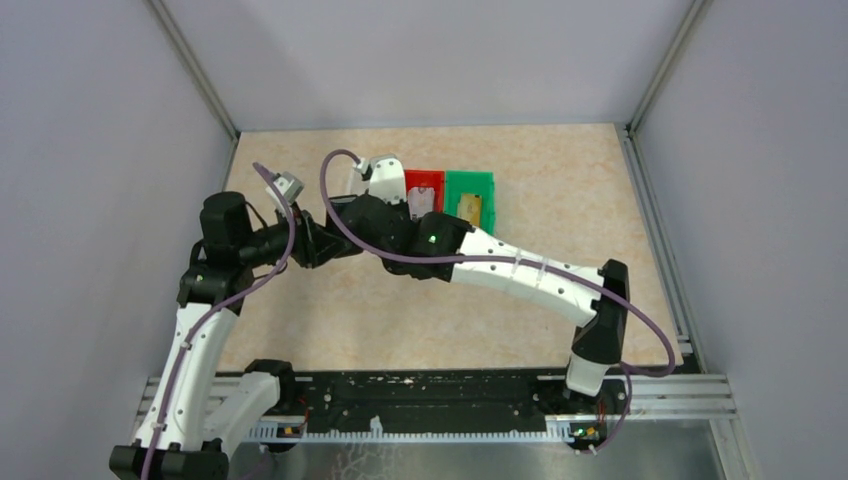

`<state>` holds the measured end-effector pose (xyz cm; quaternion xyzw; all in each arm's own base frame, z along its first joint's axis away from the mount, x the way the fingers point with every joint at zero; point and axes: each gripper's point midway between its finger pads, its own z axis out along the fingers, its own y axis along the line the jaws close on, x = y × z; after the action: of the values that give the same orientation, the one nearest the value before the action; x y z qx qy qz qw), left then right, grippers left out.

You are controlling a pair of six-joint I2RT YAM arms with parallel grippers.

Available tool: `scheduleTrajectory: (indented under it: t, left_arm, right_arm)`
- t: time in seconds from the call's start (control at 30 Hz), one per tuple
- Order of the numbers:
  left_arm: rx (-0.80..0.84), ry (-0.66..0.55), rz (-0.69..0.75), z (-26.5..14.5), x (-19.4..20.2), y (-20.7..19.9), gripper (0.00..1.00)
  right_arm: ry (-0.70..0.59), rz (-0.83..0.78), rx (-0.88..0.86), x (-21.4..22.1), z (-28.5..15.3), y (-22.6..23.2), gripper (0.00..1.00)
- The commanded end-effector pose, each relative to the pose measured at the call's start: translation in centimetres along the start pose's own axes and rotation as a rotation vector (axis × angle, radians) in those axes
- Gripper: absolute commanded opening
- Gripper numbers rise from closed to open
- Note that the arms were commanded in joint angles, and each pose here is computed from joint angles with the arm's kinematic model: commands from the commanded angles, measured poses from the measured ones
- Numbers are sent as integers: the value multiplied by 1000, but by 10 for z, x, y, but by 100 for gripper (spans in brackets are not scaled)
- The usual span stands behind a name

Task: Take the credit cards out of the card holder
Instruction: Open the card holder.

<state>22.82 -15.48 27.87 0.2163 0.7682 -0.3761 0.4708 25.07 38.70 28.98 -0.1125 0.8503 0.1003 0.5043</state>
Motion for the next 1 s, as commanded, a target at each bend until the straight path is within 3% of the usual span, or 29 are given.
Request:
scheduleTrajectory:
  t: [0.0,0.07,0.13,0.2,0.33,0.47,0.63,0.8,0.97]
  left_arm:
    - [61,-67,76,-5,-23,-18,0]
    - [83,-64,73,-6,-23,-22,0]
    - [139,-57,72,-7,-22,-32,0]
    - [214,-46,67,-10,-20,-46,0]
    - [357,-31,51,-19,-20,-72,0]
    - [453,-20,65,-28,-21,-89,0]
    - [579,18,39,-38,-17,-107,0]
    - [634,24,50,-46,-18,-117,0]
    - [675,34,44,-52,-18,-124,0]
  right_arm:
    - [-91,102,-63,-33,-28,-11,0]
    - [-98,113,-140,-34,-35,-5,1]
    - [-90,124,-238,-32,-40,0,28]
    - [-67,158,-359,-27,-41,4,42]
    - [-74,248,-528,-35,-52,-4,59]
    - [-84,214,-601,-37,-67,-12,76]
    - [-86,115,-815,-42,-100,-2,81]
    - [-57,10,-857,-44,-111,-4,82]
    - [-7,-50,-1056,-34,-137,16,82]
